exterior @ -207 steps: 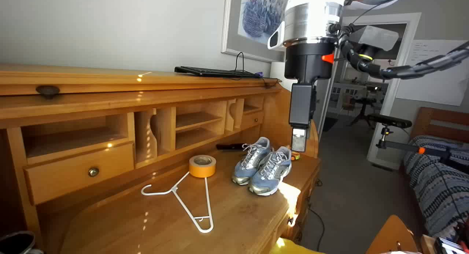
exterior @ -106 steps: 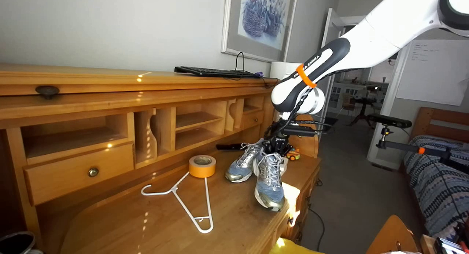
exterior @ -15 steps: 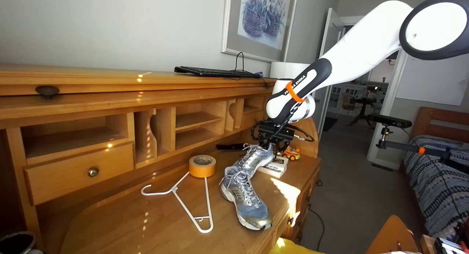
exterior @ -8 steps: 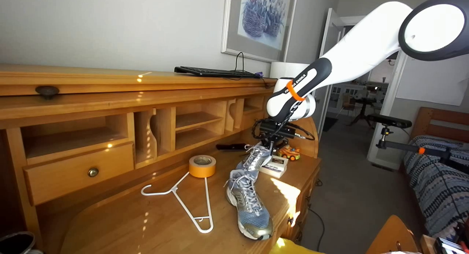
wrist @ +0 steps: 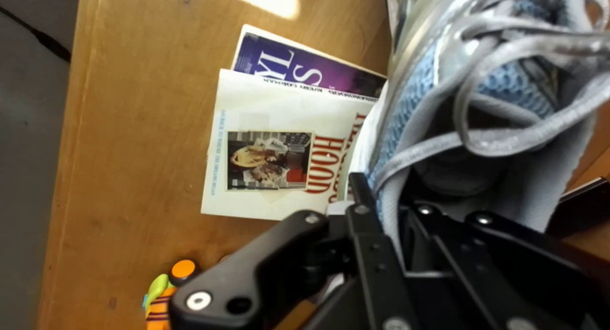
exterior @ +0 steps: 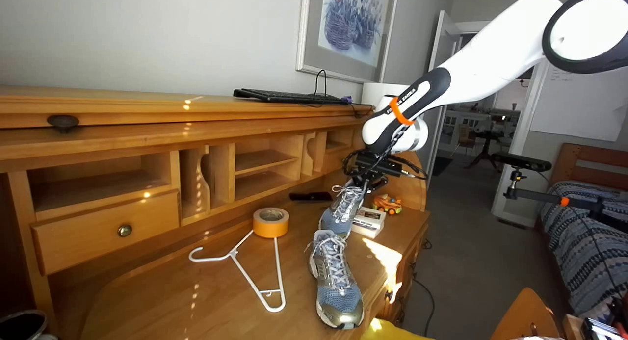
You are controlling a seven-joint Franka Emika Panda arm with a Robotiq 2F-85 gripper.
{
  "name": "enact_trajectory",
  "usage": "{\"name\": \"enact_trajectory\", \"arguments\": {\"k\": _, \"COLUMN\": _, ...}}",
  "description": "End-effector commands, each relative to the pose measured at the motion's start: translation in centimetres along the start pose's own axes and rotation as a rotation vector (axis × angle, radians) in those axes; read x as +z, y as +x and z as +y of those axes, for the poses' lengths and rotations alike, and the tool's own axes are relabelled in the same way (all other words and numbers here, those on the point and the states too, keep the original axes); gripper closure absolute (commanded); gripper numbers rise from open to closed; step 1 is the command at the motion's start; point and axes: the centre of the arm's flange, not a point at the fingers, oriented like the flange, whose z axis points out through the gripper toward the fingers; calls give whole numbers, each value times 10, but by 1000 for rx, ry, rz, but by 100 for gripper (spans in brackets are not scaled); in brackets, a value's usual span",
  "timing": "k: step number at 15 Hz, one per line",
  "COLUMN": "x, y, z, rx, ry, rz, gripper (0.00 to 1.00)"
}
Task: Move the pair of shoes sightly to the left then move the shoe on the left to the right side
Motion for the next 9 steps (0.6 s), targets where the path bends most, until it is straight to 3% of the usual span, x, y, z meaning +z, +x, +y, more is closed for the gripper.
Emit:
{"name": "enact_trajectory", "arguments": {"k": 1, "x": -31, "y": -1, "z": 10, "rx": -95, "ry": 59, "rz": -28, "gripper": 97}}
{"name": "enact_trajectory", "arguments": {"k": 9, "x": -37, "y": -30, "z": -4, "rx": -542, "ry": 46, "rz": -186, "gripper": 97}}
